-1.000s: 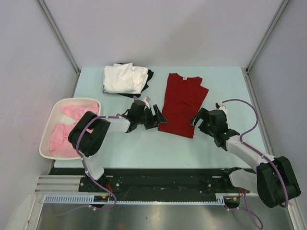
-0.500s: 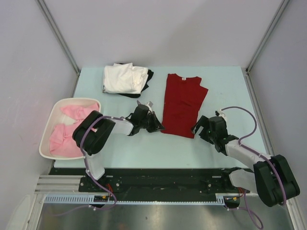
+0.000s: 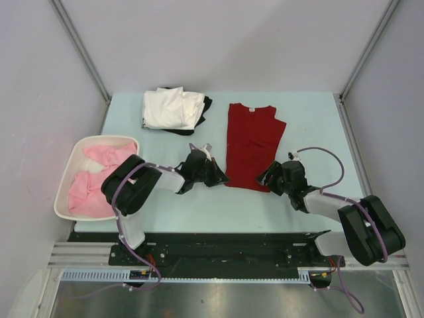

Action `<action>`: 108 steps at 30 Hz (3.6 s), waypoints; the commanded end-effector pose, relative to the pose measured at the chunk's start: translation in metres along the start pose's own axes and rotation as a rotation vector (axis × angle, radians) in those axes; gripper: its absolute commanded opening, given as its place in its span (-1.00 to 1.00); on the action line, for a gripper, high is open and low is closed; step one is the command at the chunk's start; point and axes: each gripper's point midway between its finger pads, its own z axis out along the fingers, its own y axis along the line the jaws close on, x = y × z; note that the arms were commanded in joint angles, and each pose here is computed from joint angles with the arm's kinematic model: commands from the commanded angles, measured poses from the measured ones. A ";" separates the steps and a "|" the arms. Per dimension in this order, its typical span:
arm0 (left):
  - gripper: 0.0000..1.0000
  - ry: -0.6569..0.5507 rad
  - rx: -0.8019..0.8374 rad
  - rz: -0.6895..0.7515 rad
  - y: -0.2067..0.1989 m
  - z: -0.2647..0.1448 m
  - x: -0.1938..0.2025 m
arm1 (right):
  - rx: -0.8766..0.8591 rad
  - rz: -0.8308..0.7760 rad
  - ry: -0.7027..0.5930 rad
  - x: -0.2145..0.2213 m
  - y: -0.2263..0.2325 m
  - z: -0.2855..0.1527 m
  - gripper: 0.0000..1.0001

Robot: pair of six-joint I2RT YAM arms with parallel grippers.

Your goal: Fold and stack the t-shirts

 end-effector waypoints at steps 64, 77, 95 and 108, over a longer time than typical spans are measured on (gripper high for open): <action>-1.00 -0.217 0.076 0.159 -0.117 -0.073 -0.082 | -0.289 -0.323 -0.193 -0.102 0.153 -0.034 -1.00; -1.00 -0.221 0.055 0.063 -0.086 -0.027 -0.152 | -0.246 -0.258 -0.176 -0.151 0.147 0.045 -1.00; 1.00 -0.394 -0.137 0.025 -0.032 -0.046 -0.273 | -0.011 -0.197 -0.343 -0.235 0.110 0.104 0.99; 0.99 -0.281 -0.215 -0.016 -0.001 -0.099 -0.098 | 0.282 -0.456 -0.184 -0.154 0.069 0.005 0.99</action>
